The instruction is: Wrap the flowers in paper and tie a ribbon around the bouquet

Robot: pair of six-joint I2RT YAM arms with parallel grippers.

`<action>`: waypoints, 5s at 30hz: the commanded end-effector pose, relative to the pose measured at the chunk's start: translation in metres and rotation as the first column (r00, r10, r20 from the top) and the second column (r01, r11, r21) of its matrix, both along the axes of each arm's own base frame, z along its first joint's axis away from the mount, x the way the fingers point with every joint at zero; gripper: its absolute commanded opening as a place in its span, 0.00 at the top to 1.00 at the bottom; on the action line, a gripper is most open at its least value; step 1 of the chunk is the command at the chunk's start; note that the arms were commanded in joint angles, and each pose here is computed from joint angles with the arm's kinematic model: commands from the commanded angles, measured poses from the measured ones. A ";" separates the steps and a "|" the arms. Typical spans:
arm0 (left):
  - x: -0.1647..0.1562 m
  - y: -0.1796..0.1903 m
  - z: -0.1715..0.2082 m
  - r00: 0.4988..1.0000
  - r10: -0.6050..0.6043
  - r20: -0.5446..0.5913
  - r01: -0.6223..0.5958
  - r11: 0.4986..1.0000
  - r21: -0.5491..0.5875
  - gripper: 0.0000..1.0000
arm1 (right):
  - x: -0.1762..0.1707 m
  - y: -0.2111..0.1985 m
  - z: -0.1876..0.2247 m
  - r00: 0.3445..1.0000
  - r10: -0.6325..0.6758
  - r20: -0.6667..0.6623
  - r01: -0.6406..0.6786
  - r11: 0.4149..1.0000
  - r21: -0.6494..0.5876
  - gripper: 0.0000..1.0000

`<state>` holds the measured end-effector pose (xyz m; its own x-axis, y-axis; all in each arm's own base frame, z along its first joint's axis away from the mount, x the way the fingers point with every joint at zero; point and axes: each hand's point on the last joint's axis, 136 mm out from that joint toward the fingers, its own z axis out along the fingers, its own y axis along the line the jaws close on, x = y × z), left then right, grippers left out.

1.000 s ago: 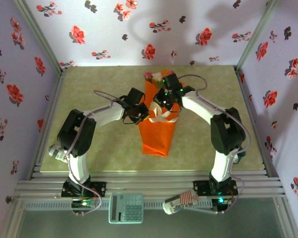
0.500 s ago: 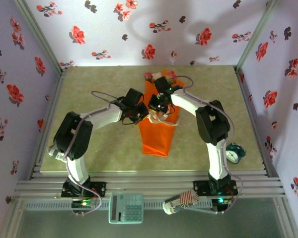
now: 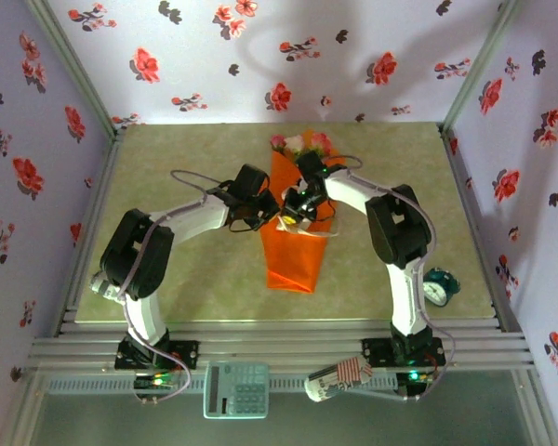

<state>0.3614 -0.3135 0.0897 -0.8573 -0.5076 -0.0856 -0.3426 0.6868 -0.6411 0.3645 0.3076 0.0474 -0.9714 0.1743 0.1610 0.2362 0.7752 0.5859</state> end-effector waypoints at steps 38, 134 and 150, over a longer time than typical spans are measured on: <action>0.038 -0.010 -0.027 0.999 0.016 -0.031 -0.018 0.998 -0.064 1.00 | -0.023 -0.025 0.016 0.764 0.488 0.422 -0.333 0.859 -0.390 0.57; 0.001 -0.009 -0.048 0.937 -0.339 -0.084 0.344 0.858 0.381 0.82 | 0.010 -0.034 -0.005 0.927 0.290 0.239 -0.251 0.951 -0.180 1.00; -0.008 -0.011 -0.051 0.923 -0.371 -0.097 0.379 0.841 0.385 0.73 | 0.013 -0.033 -0.004 0.934 0.265 0.238 -0.229 0.959 -0.169 1.00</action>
<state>0.3566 -0.3248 0.0357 -0.9780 -0.1034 -0.1810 -0.0440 0.9511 -0.3058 0.3751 0.2758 0.0463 -0.9879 -0.0900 -0.1262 -0.1406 0.8629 0.4854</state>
